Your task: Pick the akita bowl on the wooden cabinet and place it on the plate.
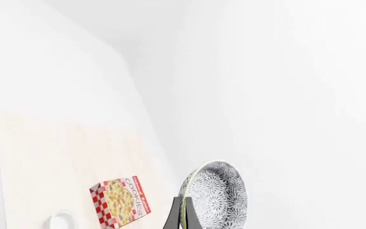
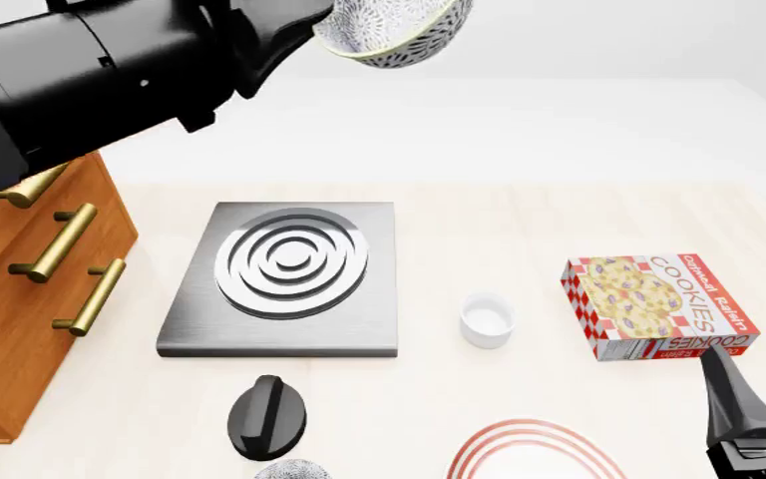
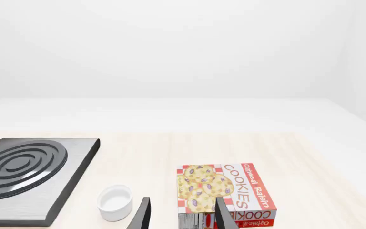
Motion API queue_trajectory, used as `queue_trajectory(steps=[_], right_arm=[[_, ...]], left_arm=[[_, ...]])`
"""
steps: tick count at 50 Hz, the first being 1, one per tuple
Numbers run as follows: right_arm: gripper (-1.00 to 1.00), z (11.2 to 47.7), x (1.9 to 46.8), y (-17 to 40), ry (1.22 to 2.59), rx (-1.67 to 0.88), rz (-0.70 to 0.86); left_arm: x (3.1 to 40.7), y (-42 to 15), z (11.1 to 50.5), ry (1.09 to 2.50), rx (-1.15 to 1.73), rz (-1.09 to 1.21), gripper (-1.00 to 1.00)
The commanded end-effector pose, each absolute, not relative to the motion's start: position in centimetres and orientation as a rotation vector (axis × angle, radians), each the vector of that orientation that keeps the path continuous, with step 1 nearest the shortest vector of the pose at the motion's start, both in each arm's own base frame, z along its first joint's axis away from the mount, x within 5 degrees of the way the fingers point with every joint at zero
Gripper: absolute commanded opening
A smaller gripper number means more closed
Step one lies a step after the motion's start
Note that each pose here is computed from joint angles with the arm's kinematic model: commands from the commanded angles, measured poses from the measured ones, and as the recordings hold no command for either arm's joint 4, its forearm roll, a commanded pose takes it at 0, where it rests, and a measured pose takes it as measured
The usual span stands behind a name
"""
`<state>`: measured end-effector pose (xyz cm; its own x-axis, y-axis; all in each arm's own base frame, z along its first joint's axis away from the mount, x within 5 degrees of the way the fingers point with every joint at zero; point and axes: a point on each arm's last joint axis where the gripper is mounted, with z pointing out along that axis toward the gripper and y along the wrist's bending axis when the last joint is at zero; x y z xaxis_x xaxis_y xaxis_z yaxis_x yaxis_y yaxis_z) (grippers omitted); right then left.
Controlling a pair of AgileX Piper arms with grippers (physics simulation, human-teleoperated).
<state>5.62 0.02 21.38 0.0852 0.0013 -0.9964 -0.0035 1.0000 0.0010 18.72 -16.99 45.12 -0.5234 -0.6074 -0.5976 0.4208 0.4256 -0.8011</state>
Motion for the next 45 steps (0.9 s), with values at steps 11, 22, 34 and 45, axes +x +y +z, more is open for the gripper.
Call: queue_trajectory(steps=[11,22,34,45], right_arm=[[1.00,21.4,5.6,0.0,1.485,-0.002,0.004],[1.00,21.4,5.6,0.0,1.485,-0.002,0.004],[1.00,21.4,5.6,0.0,1.486,-0.001,0.004],[1.00,21.4,5.6,0.0,1.486,-0.001,0.004]], left_arm=[[18.2,-19.9,42.1,1.790,-0.125,-1.356,-1.00],[17.9,-20.8,39.9,1.842,-0.132,-1.380,-1.00],[17.1,-21.7,38.0,1.895,-0.125,-1.410,-1.00],[16.7,-22.6,36.7,1.947,-0.096,-1.402,-1.00]])
